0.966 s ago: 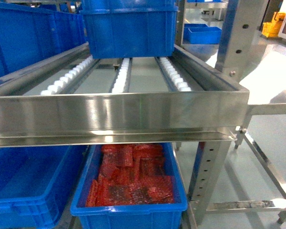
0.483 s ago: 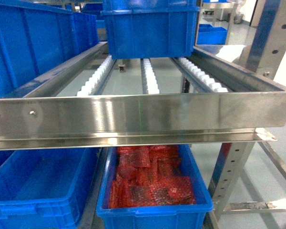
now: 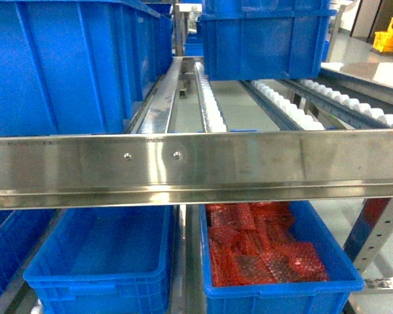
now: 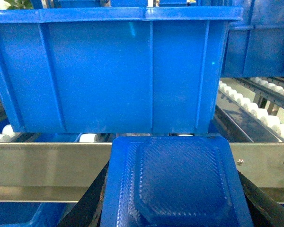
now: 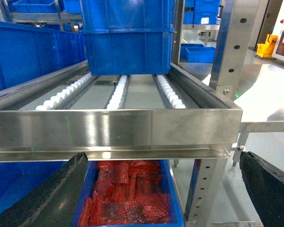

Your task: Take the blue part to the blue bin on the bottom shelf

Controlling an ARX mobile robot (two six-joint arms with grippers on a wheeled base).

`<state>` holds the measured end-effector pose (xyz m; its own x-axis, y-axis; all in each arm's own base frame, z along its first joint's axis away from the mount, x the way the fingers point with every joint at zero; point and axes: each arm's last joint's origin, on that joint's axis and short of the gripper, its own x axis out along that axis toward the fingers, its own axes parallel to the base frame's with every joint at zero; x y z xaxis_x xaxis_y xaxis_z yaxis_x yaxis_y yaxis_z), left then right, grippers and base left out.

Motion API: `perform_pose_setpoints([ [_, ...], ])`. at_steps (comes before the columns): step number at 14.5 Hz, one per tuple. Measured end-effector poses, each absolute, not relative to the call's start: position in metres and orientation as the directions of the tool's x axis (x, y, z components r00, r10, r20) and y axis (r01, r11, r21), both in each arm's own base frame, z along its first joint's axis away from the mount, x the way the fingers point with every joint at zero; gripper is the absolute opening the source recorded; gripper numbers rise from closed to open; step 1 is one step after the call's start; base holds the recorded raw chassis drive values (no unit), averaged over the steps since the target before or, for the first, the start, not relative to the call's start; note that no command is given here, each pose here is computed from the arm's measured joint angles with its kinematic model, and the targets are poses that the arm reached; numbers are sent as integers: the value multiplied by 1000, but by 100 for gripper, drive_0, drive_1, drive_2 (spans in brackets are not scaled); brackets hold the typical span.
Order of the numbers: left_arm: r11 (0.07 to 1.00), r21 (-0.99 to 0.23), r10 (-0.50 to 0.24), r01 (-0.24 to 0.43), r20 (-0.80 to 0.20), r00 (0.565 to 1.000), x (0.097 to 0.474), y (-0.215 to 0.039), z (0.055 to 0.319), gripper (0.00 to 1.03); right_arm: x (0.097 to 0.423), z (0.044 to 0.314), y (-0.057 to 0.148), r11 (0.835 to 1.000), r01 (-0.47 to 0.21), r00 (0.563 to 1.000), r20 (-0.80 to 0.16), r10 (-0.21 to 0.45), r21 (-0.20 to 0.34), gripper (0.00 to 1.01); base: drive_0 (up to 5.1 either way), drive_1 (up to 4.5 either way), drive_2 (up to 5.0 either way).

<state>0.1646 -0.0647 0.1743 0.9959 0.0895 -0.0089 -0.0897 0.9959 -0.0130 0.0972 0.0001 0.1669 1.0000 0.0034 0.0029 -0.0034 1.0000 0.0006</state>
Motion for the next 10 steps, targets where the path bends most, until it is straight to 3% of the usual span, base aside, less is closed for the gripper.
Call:
perform_pose_setpoints([
  [10,996,-13,90,-90,-9,996,165,-65,174,44,97,167,0,1000,-3,1000,3,3,0,98,0,0,0],
])
